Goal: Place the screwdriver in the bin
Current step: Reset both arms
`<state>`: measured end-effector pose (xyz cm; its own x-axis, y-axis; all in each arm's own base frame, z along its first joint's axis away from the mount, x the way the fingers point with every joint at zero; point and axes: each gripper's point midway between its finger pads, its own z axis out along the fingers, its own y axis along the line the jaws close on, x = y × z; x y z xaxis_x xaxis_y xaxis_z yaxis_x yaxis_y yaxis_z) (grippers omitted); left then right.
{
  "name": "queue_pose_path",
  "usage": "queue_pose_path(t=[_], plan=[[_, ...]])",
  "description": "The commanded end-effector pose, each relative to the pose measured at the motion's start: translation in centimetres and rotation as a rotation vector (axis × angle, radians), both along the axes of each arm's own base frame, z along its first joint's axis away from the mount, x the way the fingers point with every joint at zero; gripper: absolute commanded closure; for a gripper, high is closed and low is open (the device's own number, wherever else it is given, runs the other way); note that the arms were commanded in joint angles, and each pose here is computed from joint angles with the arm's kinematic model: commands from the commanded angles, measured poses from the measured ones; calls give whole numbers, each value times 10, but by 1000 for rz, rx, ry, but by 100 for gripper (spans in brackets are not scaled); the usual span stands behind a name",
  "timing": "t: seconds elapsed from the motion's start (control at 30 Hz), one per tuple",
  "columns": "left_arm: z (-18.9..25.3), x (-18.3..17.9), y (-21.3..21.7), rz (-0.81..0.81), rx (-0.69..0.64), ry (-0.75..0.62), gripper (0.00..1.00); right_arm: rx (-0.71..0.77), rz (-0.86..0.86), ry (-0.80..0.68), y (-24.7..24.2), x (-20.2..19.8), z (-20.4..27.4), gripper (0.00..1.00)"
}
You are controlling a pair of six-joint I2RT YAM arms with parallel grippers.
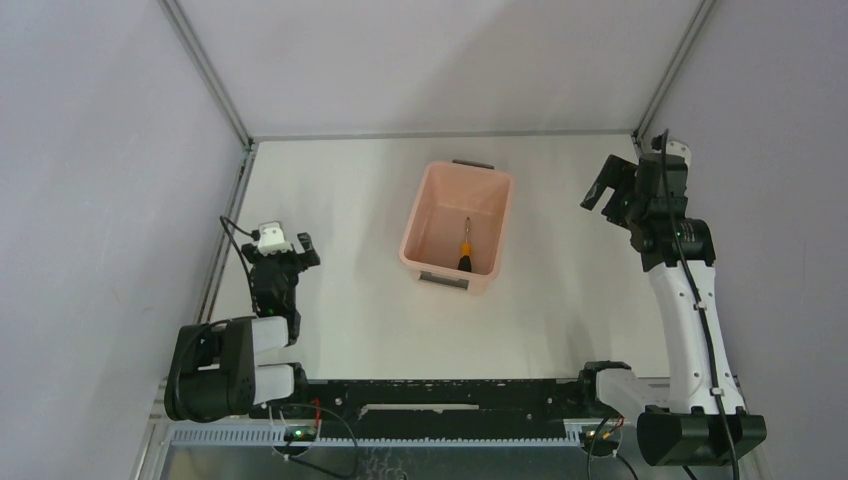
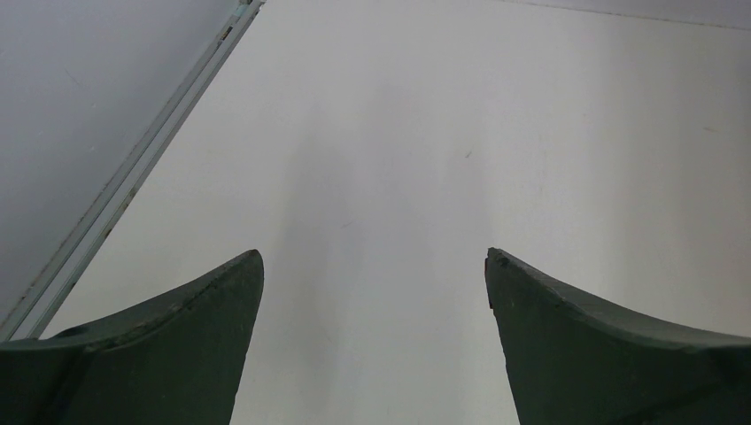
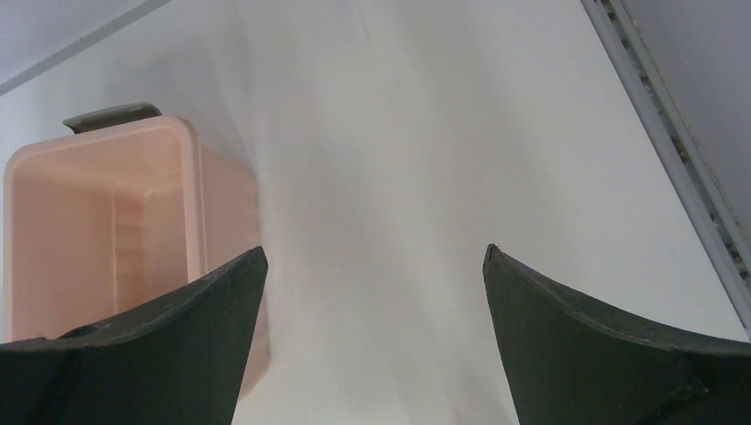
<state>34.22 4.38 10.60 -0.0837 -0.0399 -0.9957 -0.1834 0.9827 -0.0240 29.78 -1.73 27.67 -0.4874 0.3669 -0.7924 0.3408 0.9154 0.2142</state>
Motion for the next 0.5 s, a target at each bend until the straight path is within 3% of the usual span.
queue_pose_path(t=[0.0, 0.47], plan=[[30, 12, 2, 5, 24, -87, 0, 18, -32, -61, -3, -3, 15, 0], [30, 12, 1, 3, 23, -87, 0, 14, -22, -27, -2, -9, 2, 0]])
